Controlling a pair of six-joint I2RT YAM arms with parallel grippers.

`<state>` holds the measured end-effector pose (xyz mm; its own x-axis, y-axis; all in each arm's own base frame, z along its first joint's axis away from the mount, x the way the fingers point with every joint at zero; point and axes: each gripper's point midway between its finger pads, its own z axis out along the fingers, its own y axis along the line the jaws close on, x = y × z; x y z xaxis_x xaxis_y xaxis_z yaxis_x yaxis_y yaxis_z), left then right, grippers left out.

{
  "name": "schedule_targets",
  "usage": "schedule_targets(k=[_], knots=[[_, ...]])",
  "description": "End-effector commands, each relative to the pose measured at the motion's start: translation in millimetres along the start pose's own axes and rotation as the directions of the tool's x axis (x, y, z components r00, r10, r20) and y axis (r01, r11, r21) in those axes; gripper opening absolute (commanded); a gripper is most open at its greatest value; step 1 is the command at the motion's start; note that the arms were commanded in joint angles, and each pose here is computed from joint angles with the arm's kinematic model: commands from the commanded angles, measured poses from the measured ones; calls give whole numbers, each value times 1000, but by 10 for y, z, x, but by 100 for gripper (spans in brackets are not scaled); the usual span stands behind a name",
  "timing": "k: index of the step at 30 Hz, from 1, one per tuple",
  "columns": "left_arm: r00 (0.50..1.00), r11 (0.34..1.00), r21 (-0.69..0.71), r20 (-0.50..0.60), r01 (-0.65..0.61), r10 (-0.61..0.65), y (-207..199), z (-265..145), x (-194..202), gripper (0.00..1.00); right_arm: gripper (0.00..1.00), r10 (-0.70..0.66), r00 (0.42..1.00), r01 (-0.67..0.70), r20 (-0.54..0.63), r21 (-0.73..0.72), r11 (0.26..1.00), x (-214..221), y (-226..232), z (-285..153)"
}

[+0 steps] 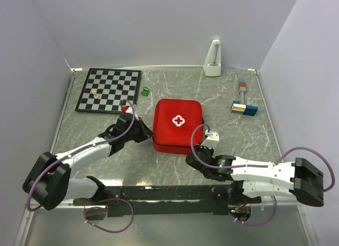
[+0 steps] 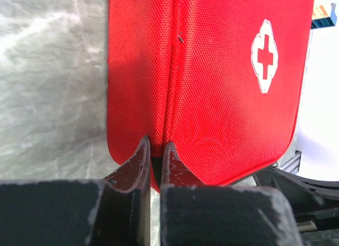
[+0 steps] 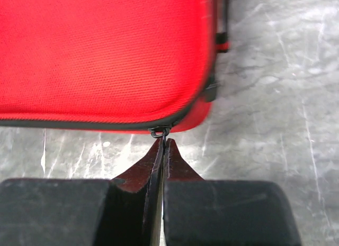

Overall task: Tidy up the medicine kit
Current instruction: Zip the medicine box at the center of the board.

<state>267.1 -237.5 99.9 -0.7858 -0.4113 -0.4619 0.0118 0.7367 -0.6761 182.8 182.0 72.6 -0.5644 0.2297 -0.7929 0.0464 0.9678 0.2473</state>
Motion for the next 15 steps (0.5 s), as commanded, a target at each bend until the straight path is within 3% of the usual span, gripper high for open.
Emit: schedule_targets(k=[1,6,9,15], knots=[[994,964,-267,108,1,29,679,-57,-258,1,0,6,1000,-7,10,113,994,3,-353,-26],[995,975,-221,97,-11,34,553,-64,-390,4,0,-36,999,35,-4,-19,999,96,-161,19],[997,989,-148,74,-25,36,346,-100,-406,28,0,-66,998,66,-9,-59,996,106,-49,37],[995,999,11,85,-52,51,-166,-468,-364,57,0,-110,994,109,-4,-125,986,80,203,32]])
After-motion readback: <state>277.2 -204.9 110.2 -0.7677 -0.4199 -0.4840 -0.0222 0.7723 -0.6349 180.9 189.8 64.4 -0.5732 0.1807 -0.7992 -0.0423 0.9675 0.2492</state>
